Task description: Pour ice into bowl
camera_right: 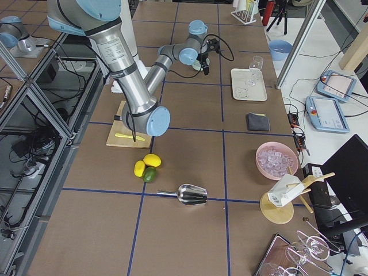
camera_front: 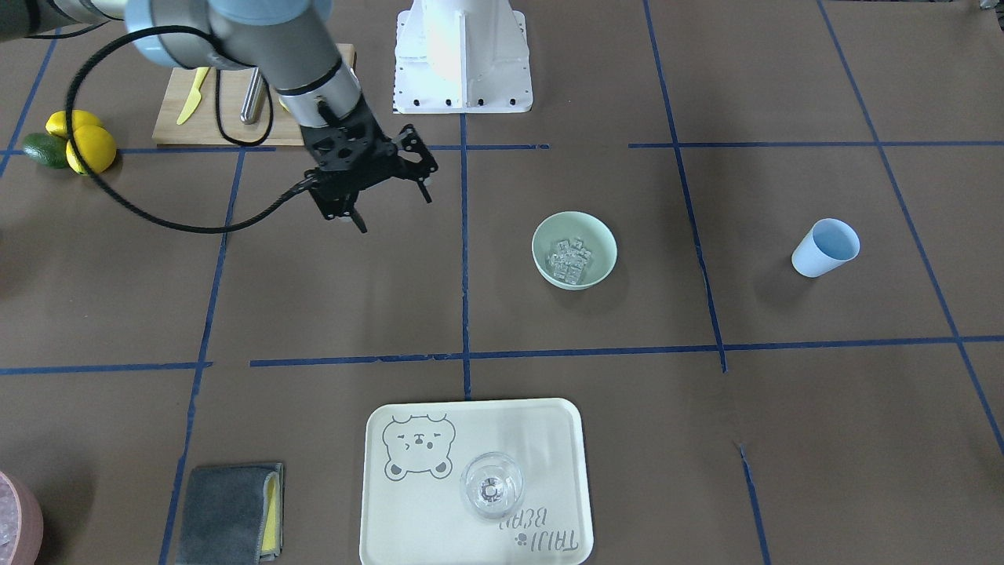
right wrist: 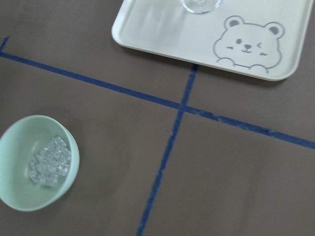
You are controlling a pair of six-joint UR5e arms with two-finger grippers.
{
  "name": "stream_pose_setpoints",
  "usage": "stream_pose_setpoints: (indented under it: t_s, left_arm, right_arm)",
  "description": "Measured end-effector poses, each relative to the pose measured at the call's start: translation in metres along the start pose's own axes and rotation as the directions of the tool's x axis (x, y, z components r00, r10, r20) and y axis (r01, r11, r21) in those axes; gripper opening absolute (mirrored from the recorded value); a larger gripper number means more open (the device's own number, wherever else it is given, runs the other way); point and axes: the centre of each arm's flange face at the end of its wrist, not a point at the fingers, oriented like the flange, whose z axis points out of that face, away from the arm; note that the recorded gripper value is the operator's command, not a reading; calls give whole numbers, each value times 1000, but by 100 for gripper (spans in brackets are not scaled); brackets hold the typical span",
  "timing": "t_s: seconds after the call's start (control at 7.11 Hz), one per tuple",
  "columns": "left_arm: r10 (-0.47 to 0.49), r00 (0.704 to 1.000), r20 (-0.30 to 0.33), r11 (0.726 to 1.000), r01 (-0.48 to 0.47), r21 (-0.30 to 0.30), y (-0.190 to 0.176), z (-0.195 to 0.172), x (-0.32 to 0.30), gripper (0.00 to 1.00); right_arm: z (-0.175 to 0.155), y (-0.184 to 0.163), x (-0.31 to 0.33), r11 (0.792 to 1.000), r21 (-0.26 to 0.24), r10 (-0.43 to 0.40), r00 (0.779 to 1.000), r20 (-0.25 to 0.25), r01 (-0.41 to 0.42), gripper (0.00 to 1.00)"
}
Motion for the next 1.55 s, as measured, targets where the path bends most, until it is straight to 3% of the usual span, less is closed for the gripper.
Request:
stream_pose_setpoints:
  t_s: [0.42,0.7,0.84,0.98,1.12,1.55]
  left_arm:
    - [6,1000,-2,1000,-6,5,-1,-1,2,100]
    - [8,1000,-2,1000,-8,7,-2,-1,2,100]
    - [9,1000,-2,1000,-9,8,-2,-1,2,100]
    - [9,1000,-10,1000,-9,8,-2,-1,3,100]
    - [10,1000,-22,1000,-10,7,-2,-1,4,100]
    - [10,999,-32,1000,-10,7,-2,-1,5,100]
  right_arm:
    - [93,-32,-128,992,8,125,986,-106,-125,80]
    - [147,-33,-138,985,-2,172,975,-138,-174,70]
    - [160,-26,-139,980,-13,195,970,-146,-199,49]
    - [169,-18,-142,976,-28,210,966,-151,-216,6]
    - [173,-12,-147,971,-51,224,964,-146,-233,0]
    - [168,-7,-155,956,-91,267,956,-120,-279,0]
